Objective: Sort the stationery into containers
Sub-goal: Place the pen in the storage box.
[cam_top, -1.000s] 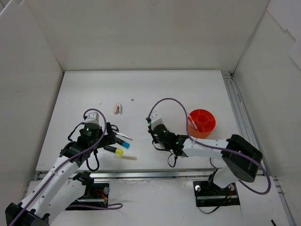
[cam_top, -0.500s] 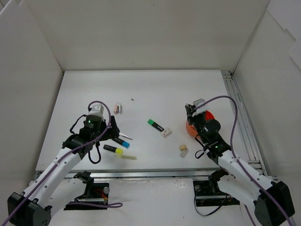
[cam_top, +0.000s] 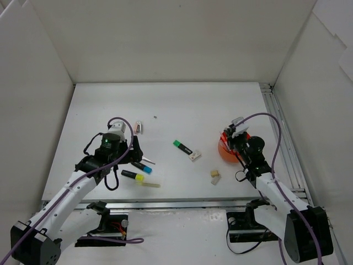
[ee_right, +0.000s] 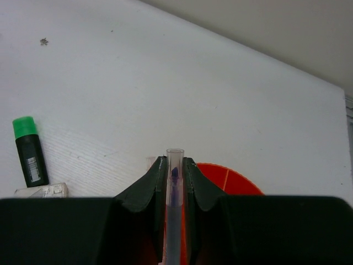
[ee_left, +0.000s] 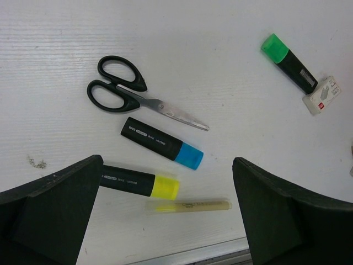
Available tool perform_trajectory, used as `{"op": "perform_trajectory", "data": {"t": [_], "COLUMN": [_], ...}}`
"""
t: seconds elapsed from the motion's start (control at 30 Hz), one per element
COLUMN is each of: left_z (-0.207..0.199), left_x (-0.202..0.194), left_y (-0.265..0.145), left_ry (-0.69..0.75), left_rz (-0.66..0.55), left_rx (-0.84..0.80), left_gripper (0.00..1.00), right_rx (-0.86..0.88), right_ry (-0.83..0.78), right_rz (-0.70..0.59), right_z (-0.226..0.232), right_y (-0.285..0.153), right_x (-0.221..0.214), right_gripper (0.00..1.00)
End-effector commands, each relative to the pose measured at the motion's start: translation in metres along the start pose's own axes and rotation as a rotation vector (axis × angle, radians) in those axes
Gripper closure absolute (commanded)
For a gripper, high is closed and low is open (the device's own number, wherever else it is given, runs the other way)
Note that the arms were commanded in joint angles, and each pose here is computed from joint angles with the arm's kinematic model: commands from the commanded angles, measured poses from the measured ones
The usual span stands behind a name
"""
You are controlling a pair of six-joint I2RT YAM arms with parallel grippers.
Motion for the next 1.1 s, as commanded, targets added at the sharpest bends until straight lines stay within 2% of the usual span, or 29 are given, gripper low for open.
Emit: {"op": "perform_trajectory", "data": {"t": [0.0, 0.3, 0.33, 0.4, 0.43, 0.47, 0.6, 0.7, 0.73, 0.83, 0.97, 1.03, 1.07], "left_z": [-0.005, -0.006, -0.007, -0.007, -0.007, -0.008, -0.008, -0.010, -0.013, -0.026, -0.055, -0.064, -0.070], "left_x": [0.025, 0.024, 0.023, 0.023, 0.023, 0.022, 0.021, 0.018, 0.015, 0.006, -0.017, -0.029, -0.034], "left_y": [-0.007, -0.009, -0.009, -0.010, -0.010, -0.010, -0.012, -0.014, -0.015, -0.014, -0.009, -0.007, -0.004], "left_ry": [0.018, 0.023, 0.025, 0.027, 0.026, 0.026, 0.030, 0.049, 0.058, 0.116, 0.215, 0.277, 0.313], "left_rz": [-0.108, -0.121, -0.116, -0.118, -0.117, -0.114, -0.108, -0.103, -0.093, -0.088, -0.003, 0.040, 0.058], "left_rx": [-0.035, -0.057, -0.062, -0.067, -0.072, -0.075, -0.089, -0.115, -0.161, -0.302, -0.466, -0.480, -0.501], "left_gripper": [0.01, 0.01, 0.00, 0.01, 0.01, 0.01, 0.00, 0.01, 0.01, 0.01, 0.00, 0.01, 0.00], "right_rx": [0.116, 0.113, 0.113, 0.115, 0.119, 0.122, 0.145, 0.159, 0.160, 0.190, 0.170, 0.169, 0.179], "right_ry": [-0.032, -0.020, -0.018, -0.012, -0.008, -0.005, 0.021, 0.054, 0.089, 0.141, 0.201, 0.229, 0.240], "right_rz": [-0.115, -0.116, -0.133, -0.139, -0.153, -0.153, -0.173, -0.197, -0.203, -0.167, -0.014, -0.012, 0.031], "right_z": [0.006, 0.007, 0.008, 0.008, 0.010, 0.010, 0.014, 0.017, 0.018, 0.023, 0.025, 0.027, 0.029], "right_y": [0.010, -0.003, -0.006, -0.009, -0.012, -0.013, -0.017, -0.019, -0.020, -0.017, -0.014, -0.010, -0.011], "right_x": [0.028, 0.017, 0.021, 0.019, 0.022, 0.020, 0.024, 0.033, 0.037, 0.048, 0.063, 0.068, 0.062], "right_gripper": [0.99, 0.83, 0.76, 0.69, 0.60, 0.56, 0.48, 0.29, 0.19, 0.02, 0.02, 0.02, 0.02]}}
Point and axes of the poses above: each gripper's point midway between its finger pads, its own y axis out along the fingers, its own z axis along the line the jaws close on, x = y × z, the point moved 9 cm from there along -y, back along the fingers, and after that the axes turned 15 degrees about y, right-handed, at the moved point
